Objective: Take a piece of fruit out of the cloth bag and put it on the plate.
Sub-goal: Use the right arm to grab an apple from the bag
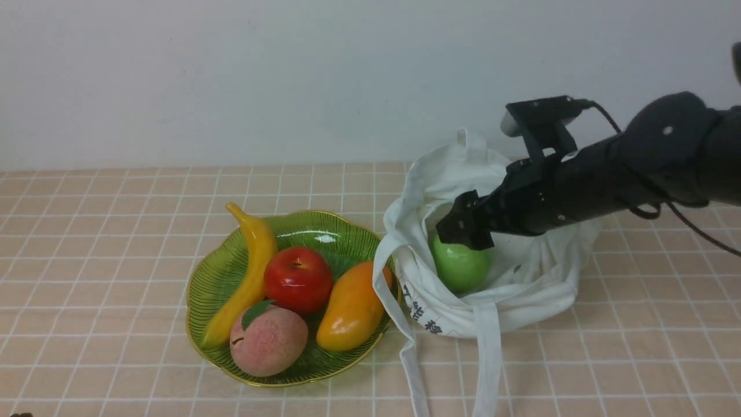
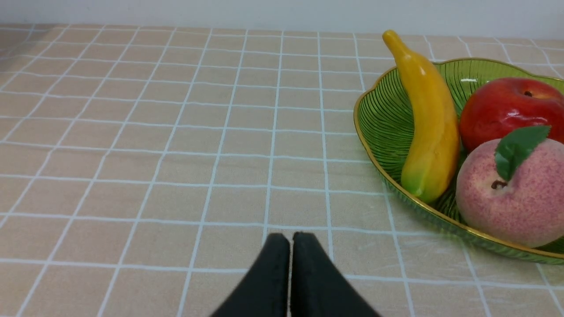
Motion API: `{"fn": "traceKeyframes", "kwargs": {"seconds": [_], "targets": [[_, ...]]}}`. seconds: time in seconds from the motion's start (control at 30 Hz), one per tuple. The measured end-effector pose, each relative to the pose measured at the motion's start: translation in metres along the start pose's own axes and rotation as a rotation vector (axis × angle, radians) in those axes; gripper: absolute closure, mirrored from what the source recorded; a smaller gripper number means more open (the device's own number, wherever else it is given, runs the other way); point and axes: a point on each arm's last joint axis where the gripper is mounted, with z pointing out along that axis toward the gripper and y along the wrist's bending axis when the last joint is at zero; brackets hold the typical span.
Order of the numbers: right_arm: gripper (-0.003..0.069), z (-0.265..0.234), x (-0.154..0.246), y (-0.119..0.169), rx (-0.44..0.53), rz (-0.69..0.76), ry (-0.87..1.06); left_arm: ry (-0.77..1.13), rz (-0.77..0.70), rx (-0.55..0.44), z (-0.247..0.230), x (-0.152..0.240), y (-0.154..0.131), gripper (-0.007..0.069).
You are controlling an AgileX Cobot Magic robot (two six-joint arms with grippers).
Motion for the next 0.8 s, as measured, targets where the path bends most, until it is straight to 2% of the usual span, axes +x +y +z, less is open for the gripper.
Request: {"fn": "traceKeyframes", "kwargs": {"seconds": [0.27, 0.63, 0.8], "targets": [[-0.0032, 0.034, 0.003, -0.016, 0.057, 0.0, 0.018, 0.0, 0.0, 0.0, 0.0, 0.0, 0.0, 0.0633], [-0.0032, 0.057, 0.018, -0.023, 0.057, 0.023, 0.084, 0.0, 0.0, 0.0, 0.0, 0.0, 0.0, 0.0633], [-0.0001, 0.059, 0.017, -0.023, 0.058, 0.023, 0.083, 0.0, 0.0, 0.0, 0.0, 0.0, 0.0, 0.0633]]}}
